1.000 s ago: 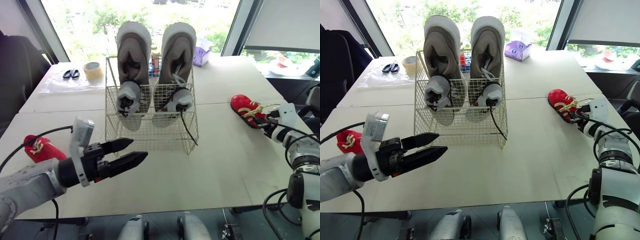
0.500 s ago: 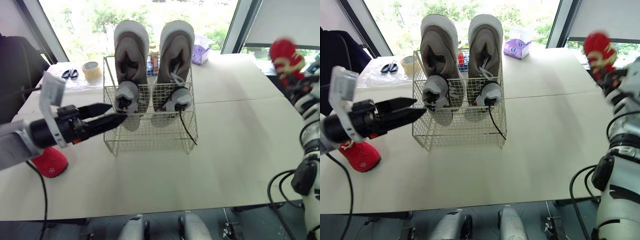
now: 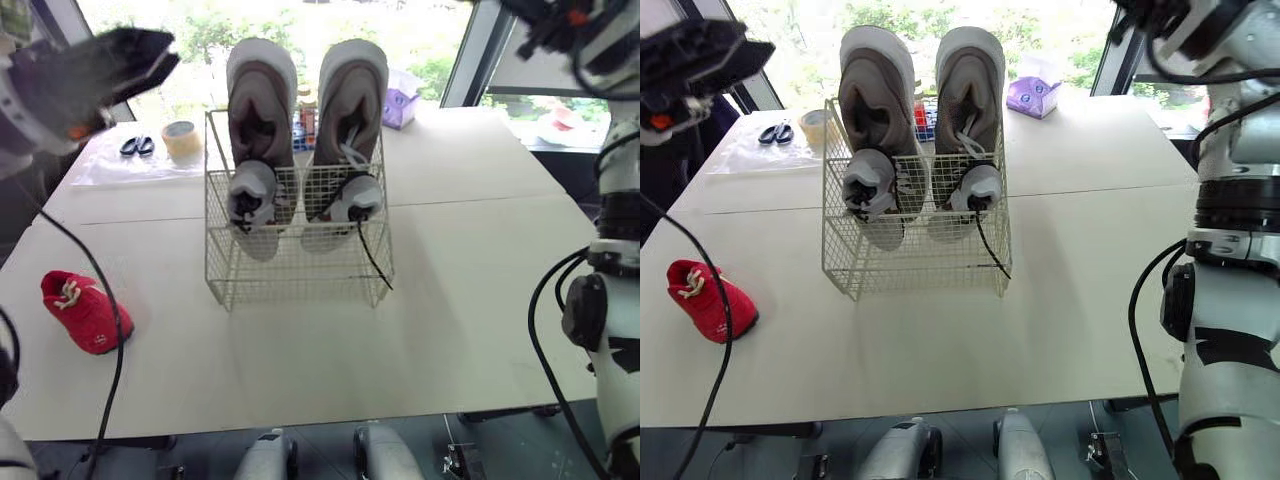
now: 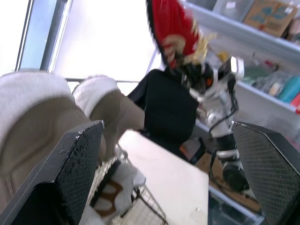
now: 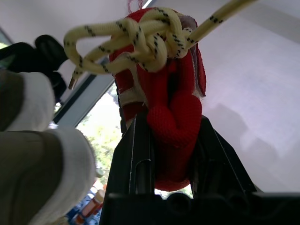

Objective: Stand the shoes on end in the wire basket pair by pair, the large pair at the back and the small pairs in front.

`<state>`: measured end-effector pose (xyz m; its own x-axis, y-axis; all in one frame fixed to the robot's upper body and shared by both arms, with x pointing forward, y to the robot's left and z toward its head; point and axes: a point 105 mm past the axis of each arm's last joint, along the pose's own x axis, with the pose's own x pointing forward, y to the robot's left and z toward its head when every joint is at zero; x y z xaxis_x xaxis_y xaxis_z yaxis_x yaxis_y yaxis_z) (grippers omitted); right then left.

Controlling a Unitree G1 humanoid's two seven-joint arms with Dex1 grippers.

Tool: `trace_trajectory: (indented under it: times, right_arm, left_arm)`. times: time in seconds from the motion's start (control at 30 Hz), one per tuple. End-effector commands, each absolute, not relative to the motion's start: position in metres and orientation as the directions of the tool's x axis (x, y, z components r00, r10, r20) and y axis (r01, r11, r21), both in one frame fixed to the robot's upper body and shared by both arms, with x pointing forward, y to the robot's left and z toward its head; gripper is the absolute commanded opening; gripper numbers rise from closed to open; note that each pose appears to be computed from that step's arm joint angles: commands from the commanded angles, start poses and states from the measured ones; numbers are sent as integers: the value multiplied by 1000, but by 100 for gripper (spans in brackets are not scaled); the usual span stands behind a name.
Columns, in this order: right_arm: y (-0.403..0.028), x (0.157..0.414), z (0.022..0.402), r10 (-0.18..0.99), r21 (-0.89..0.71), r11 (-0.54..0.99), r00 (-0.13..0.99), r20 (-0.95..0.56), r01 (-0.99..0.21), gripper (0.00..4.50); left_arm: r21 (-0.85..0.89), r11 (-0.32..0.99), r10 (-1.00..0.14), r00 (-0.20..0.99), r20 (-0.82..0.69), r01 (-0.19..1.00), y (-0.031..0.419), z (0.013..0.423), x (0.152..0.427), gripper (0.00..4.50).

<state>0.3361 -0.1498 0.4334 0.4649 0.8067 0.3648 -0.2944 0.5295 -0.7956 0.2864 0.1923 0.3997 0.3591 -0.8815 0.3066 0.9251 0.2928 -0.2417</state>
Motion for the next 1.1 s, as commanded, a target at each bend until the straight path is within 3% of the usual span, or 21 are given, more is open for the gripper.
trace_trajectory:
  times: [0.03, 0.3, 0.8, 0.9, 1.1]
  right_arm:
    - [-132, 306, 447, 866, -866, 436, 374, 331, -245, 84]
    - [-106, 287, 436, 928, -921, 300, 298, 222, -248, 84]
    - [-86, 281, 407, 960, -963, 144, 268, 80, -229, 84]
    - [-85, 281, 406, 961, -964, 142, 265, 80, -225, 79]
    - [-83, 280, 403, 962, -965, 133, 262, 71, -225, 79]
  left_arm:
    - [-204, 233, -914, 286, 287, 951, 185, 410, 280, 450]
    - [-179, 185, -950, 223, 219, 966, 169, 410, 288, 450]
    - [-195, 75, -986, 102, 134, 978, 149, 410, 295, 450]
    - [-204, 51, -991, 75, 111, 978, 147, 404, 294, 366]
    - [-233, 39, -988, 72, 135, 972, 149, 404, 295, 79]
